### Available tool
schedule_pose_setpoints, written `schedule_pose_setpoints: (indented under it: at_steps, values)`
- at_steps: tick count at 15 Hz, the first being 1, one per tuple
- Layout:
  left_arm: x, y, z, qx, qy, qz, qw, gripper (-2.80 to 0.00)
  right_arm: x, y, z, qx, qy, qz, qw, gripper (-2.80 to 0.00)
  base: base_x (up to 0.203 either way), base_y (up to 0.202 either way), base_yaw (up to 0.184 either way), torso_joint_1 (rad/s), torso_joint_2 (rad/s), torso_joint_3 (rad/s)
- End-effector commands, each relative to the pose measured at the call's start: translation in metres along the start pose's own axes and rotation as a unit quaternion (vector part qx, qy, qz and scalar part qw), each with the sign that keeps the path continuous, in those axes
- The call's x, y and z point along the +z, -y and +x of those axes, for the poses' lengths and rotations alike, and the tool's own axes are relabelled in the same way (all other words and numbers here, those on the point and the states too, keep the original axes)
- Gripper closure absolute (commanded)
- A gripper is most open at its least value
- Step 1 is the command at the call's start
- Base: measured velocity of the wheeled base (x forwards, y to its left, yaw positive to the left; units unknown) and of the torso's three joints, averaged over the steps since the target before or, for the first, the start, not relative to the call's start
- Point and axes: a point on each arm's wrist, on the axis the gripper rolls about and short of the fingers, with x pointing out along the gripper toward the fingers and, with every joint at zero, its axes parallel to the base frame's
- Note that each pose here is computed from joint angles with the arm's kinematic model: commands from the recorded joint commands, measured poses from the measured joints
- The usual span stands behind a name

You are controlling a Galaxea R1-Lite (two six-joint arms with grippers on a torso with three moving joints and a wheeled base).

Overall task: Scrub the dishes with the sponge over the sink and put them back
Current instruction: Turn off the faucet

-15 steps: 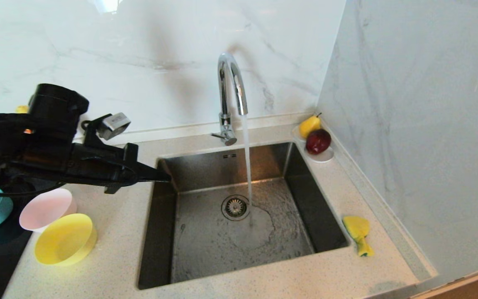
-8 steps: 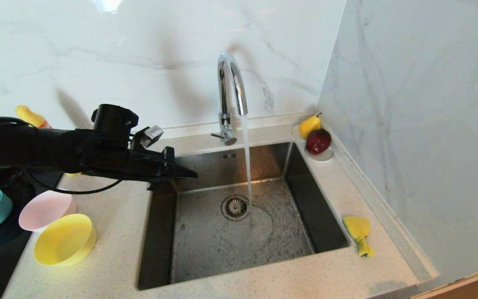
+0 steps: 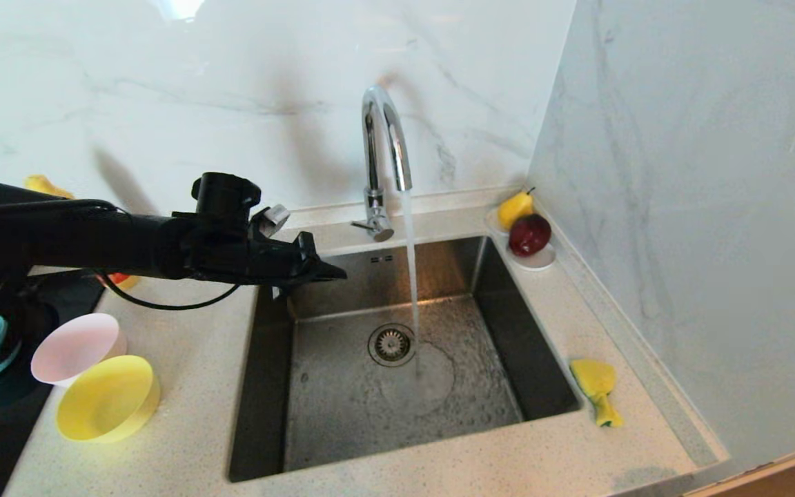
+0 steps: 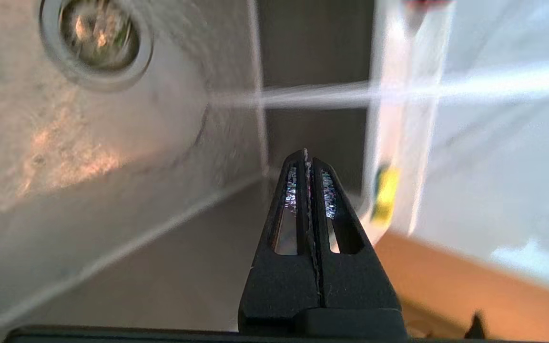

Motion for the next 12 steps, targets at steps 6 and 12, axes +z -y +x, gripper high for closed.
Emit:
schedule_pose_setpoints:
  at_steps: [6,12]
  values:
    - [0.025,-0.005,0.023,-0.038,0.078,-0.027,0.9959,0.00,0.000,0.000,0.000,0.000,-0.001,0.000,1.000,0.00,0.000,0.000,0.000,0.000,0.00,0.000]
    - [0.035,-0.010,0.034,-0.036,0.096,-0.033,0.9942,0.00,0.000,0.000,0.000,0.000,-0.001,0.000,1.000,0.00,0.000,0.000,0.000,0.000,0.00,0.000]
